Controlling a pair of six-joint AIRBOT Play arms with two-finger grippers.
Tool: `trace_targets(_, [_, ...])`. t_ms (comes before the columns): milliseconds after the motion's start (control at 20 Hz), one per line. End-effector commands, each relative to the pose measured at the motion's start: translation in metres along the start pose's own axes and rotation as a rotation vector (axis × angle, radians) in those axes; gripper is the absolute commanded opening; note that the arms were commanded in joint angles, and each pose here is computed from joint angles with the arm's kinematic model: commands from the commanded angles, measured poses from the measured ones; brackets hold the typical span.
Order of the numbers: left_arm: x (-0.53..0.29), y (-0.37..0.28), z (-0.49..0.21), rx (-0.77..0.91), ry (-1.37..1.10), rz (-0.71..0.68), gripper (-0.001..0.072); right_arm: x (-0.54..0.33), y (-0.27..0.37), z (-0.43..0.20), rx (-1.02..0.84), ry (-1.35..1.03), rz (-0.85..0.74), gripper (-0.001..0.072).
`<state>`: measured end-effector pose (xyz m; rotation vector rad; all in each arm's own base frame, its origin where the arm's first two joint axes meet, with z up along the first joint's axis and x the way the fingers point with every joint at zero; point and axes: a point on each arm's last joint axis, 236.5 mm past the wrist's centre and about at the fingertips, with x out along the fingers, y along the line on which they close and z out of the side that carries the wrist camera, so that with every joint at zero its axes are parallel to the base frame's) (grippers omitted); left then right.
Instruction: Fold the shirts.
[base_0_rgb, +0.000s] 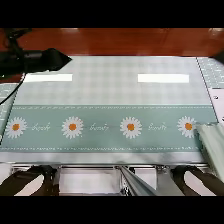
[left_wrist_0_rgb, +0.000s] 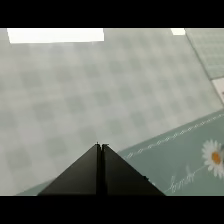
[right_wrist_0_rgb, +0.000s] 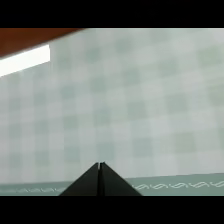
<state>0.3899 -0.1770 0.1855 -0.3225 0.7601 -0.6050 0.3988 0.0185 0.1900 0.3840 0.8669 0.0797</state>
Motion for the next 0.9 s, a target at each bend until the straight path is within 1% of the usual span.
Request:
trace_targets(0, [0.022,0.055,-0.055,-0.022,0.243,0.193,0.0020,0.101,0.034,-0.083,-0.283,0.239,-0.151,0.0037])
trace_targets(100, [0.028,0.086,-0.101,-0.070,0.350,0.262,0.0020,0.138,0.018,-0.135,-0.281,0.392,-0.210,0.0037])
trace_targets(200, [0.029,0.091,-0.123,-0.086,0.410,0.267,0.0021,0.151,0.003,-0.154,-0.291,0.468,-0.249,0.0037])
trace_targets(850, [0.029,0.091,-0.126,-0.088,0.420,0.265,0.0021,0.153,0.001,-0.156,-0.275,0.475,-0.260,0.0037])
